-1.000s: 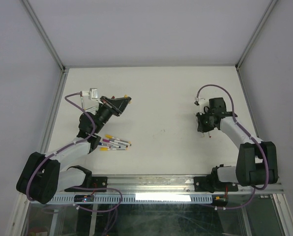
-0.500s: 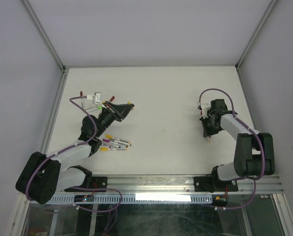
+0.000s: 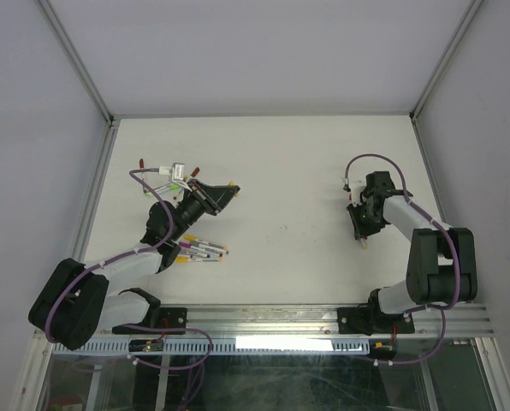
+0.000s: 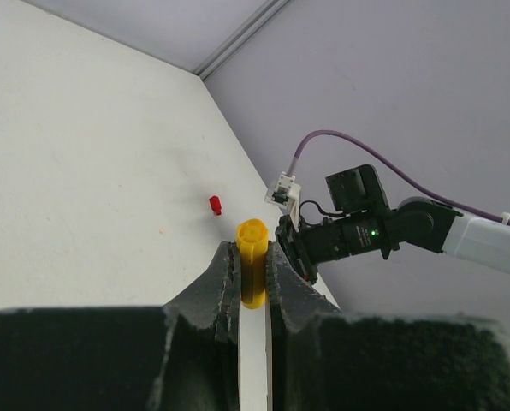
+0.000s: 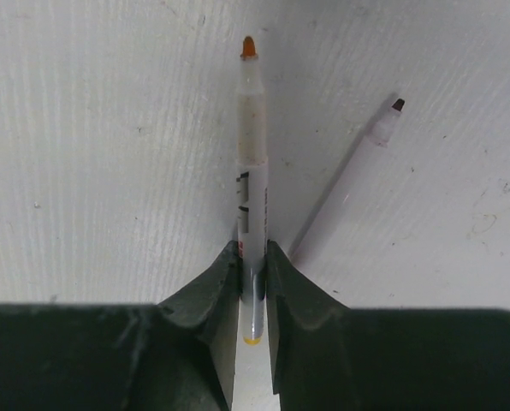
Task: Open the pen caps
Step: Place the pen at the center of the board, then place the pen cap at the center of the board, then move the pen to the center of the board.
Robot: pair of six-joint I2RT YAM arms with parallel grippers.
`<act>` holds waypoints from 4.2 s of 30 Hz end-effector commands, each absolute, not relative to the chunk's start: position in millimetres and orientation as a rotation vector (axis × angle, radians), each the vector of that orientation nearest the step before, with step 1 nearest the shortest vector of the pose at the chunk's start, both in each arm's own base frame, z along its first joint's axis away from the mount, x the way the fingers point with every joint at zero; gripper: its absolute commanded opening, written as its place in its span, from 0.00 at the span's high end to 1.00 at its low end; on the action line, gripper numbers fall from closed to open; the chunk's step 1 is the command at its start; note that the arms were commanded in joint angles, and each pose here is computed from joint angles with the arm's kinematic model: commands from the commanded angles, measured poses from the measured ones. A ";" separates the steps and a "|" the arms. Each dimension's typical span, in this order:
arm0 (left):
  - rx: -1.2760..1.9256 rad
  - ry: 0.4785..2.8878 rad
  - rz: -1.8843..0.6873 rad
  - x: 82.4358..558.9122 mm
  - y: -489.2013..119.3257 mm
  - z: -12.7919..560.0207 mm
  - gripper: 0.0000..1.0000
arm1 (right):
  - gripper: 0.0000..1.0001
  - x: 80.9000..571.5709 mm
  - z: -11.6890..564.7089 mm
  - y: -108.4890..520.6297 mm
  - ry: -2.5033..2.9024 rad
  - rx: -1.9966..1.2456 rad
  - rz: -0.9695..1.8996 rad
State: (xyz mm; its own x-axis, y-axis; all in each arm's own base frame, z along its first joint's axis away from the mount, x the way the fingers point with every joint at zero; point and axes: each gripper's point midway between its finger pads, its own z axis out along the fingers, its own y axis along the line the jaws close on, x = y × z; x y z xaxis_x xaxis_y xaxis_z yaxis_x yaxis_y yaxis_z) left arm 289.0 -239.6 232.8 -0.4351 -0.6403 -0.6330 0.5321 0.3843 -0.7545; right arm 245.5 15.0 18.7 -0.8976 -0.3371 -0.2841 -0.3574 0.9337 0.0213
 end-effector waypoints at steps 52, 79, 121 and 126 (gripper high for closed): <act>-0.137 2.142 -1.079 313.0 -449.6 97.6 1.00 | 0.56 279.8 99.9 23.2 2.467 -0.535 0.166; -0.001 2.153 -1.094 376.1 -576.9 57.9 0.91 | 0.55 287.8 109.7 -1.4 2.427 -0.389 0.122; 0.302 1.619 -0.937 299.4 -410.4 219.1 0.14 | 0.53 269.2 156.3 56.9 2.193 -0.602 0.477; 0.308 1.667 -0.753 288.1 -349.5 193.0 0.01 | 0.53 261.8 174.9 81.7 2.100 -0.692 0.625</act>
